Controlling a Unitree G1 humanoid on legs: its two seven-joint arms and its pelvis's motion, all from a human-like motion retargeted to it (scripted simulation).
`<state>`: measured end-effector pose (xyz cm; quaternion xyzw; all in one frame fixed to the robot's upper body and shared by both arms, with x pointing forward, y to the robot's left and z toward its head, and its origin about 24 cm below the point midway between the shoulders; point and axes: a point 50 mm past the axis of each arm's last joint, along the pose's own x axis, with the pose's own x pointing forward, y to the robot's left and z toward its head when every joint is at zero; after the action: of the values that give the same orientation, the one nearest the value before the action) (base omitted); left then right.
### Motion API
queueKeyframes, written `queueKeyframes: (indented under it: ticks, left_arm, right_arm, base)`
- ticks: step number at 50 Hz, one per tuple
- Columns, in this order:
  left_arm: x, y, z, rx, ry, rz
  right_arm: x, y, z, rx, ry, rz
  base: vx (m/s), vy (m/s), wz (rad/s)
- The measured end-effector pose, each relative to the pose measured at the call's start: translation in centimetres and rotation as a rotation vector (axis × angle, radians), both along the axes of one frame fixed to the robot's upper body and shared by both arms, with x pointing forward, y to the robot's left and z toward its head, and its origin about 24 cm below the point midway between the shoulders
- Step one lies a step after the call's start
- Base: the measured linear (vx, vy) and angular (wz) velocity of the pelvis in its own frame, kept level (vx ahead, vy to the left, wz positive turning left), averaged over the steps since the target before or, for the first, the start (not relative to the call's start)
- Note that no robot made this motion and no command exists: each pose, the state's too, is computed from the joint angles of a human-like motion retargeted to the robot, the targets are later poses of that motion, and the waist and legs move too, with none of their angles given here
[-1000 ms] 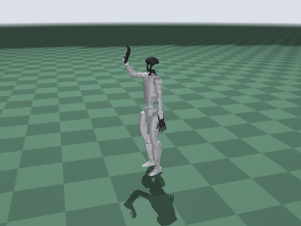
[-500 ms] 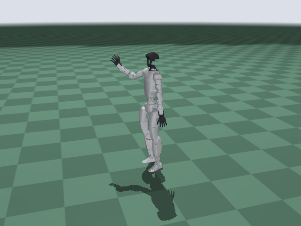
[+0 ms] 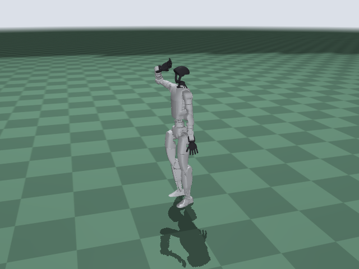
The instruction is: Upper body actions
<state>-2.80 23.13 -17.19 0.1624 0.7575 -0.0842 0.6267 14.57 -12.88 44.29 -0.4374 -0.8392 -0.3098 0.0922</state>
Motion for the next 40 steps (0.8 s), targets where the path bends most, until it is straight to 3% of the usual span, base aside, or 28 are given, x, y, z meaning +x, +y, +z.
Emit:
queueKeyframes:
  ticks: [4,10,15,18,23,25,29,35,40]
  left_arm:
    - [0.0,-1.5,-0.3,-0.034,0.000,0.017]
    - [-0.6,-1.9,-0.3,-0.042,0.014,0.047]
    - [-0.7,-1.9,-0.3,-0.045,0.015,0.068]
    - [-0.7,-1.8,-0.3,-0.041,0.010,0.077]
    - [-1.0,-2.0,-0.3,-0.048,0.010,0.103]
    - [-1.1,-2.0,-0.3,-0.050,0.013,0.113]
    - [-1.9,-2.1,-0.2,-0.052,0.032,0.118]
    - [-2.1,-2.2,-0.2,-0.066,0.036,0.117]
    - [-1.2,-2.3,-0.3,-0.085,0.008,0.102]
  right_arm:
    - [3.0,-4.8,2.5,0.325,0.098,-0.057]
    - [7.5,-15.6,1.0,0.895,0.338,-0.003]
    - [10.8,-25.2,-6.1,1.481,0.633,0.241]
    - [11.8,-28.9,-11.5,1.712,0.825,0.474]
    - [11.0,-31.9,-20.6,1.838,1.023,0.695]
    - [10.0,-32.0,-24.7,1.850,1.094,0.654]
    - [8.8,-29.4,-35.0,1.958,1.397,0.309]
    - [3.9,-19.1,-52.1,1.990,2.306,-0.332]
    - [-6.6,-11.1,-60.0,2.370,2.492,-0.682]
  base:
    - [0.00,0.00,0.00]
    - [0.00,0.00,0.00]
    - [0.00,0.00,0.00]
    - [0.00,0.00,0.00]
    - [0.01,0.00,-0.17]
    - [0.02,-0.02,-0.29]
    - [0.04,0.01,-0.39]
    - [0.02,0.02,-0.33]
    - [0.00,0.00,0.04]
